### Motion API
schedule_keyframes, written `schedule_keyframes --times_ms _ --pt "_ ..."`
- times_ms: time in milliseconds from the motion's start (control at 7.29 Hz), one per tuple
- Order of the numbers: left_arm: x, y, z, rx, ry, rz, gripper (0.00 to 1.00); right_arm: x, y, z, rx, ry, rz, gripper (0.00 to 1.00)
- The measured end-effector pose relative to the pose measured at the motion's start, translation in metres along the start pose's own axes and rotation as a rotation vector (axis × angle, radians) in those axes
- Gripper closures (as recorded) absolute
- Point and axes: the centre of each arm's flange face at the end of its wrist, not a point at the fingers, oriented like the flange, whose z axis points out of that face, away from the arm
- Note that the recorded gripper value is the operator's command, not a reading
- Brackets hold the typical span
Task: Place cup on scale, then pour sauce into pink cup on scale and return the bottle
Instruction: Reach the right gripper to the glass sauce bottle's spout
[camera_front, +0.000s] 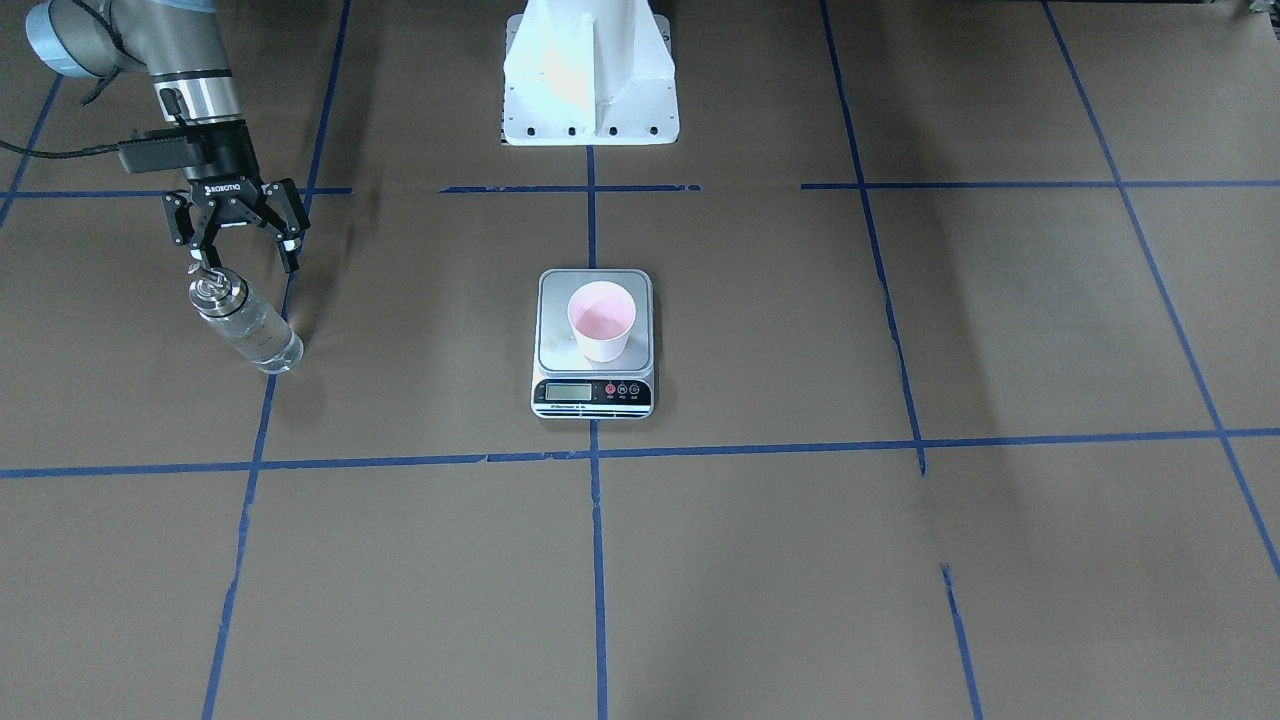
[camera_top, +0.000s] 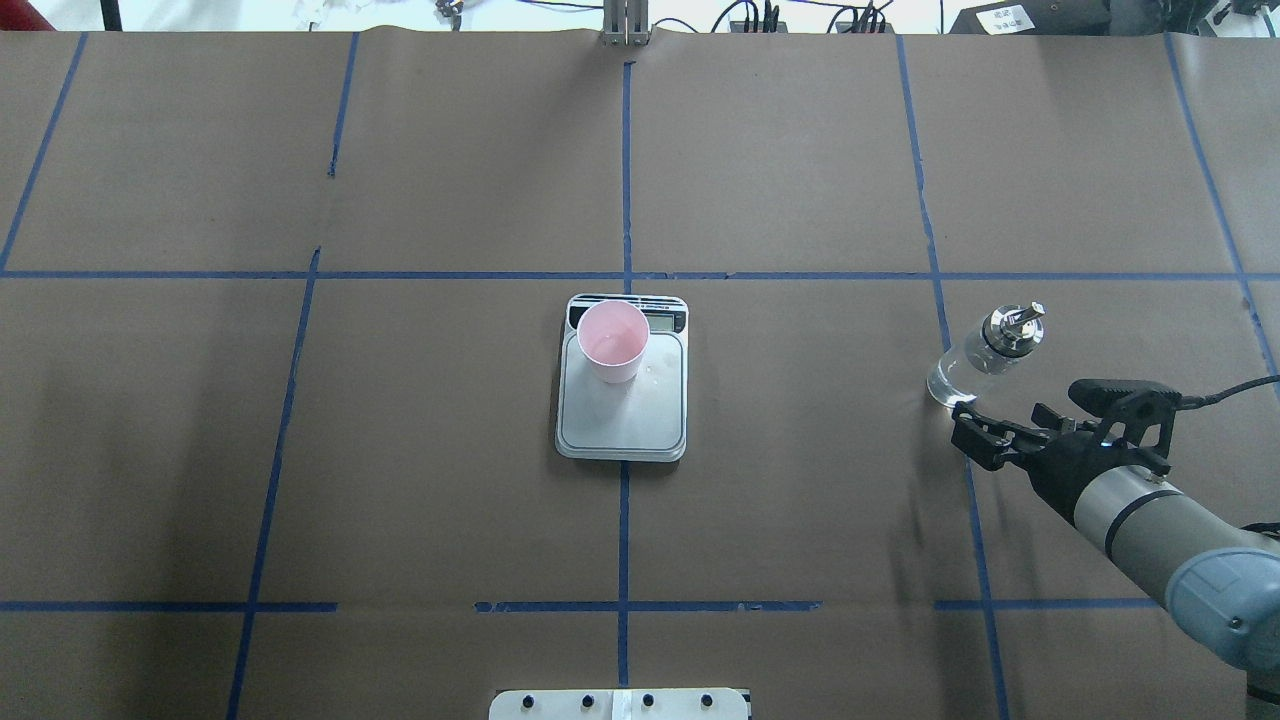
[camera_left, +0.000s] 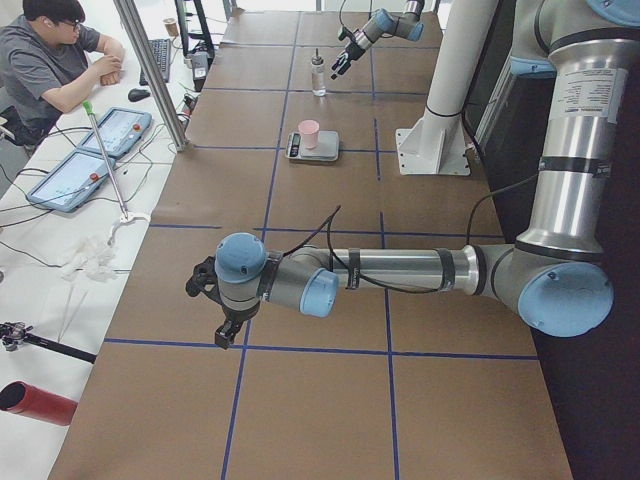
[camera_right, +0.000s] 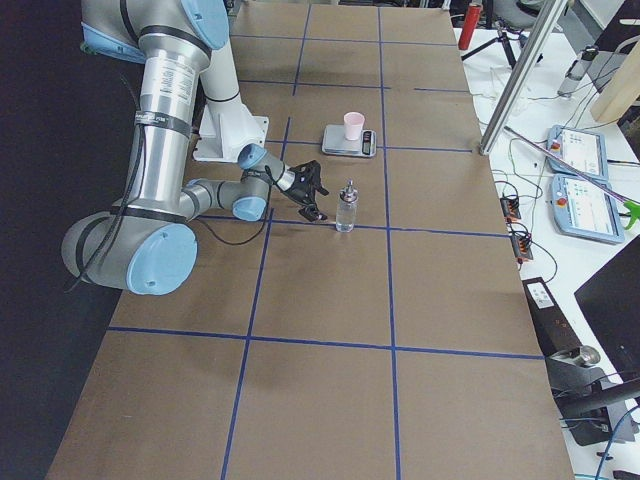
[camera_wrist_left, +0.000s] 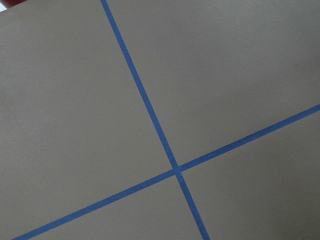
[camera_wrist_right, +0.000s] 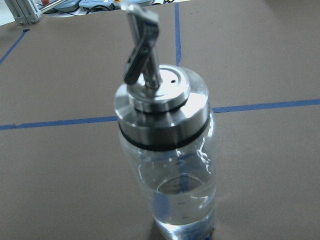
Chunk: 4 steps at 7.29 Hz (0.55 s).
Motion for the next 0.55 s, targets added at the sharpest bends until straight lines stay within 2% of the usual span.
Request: schedule_keyframes --times_ms 549 --pt "0.0015 -0.0008 -0.0014 0.003 -0.001 0.003 0.00 -0.0070 0.0014 0.0107 0.043 0.002 -0.065 0.00"
